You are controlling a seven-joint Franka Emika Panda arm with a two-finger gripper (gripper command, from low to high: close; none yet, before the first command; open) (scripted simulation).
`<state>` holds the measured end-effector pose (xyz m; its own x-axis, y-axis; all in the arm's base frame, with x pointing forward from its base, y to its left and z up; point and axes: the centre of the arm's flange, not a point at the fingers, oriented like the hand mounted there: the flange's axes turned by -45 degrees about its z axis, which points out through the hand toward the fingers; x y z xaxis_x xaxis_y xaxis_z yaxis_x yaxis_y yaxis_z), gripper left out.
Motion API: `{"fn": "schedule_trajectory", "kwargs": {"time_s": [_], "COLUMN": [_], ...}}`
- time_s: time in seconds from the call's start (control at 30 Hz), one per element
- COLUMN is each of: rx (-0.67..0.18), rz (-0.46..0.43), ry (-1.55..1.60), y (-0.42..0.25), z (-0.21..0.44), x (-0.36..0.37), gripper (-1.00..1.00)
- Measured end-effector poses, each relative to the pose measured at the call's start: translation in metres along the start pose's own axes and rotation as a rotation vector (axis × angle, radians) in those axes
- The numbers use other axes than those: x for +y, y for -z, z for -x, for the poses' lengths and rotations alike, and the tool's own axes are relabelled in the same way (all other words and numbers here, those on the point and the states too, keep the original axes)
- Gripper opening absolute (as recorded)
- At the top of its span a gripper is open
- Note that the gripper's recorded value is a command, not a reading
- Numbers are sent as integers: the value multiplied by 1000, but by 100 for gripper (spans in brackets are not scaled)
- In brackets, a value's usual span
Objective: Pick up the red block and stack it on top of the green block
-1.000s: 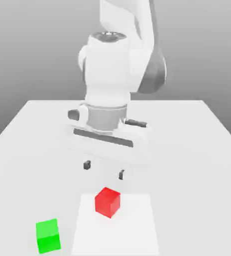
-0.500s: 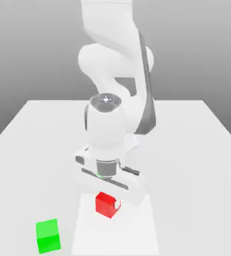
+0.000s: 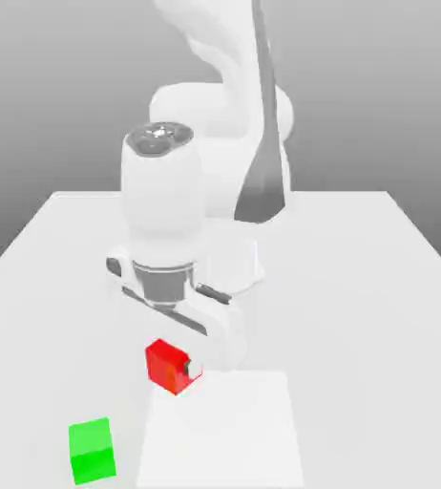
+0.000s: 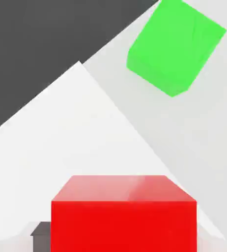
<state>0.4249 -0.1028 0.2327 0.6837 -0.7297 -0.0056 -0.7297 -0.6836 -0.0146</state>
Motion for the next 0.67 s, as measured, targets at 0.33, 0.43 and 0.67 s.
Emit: {"fn": "schedule_trajectory", "kwargs": {"time_s": [0.33, 0.43, 0.67], "rx": [8, 8, 7], "rz": [13, 13, 14], "ry": [-151, -151, -152], "y": [-46, -46, 1], "z": [-65, -65, -65], "x": [17, 17, 16], "gripper": [100, 100, 100]}}
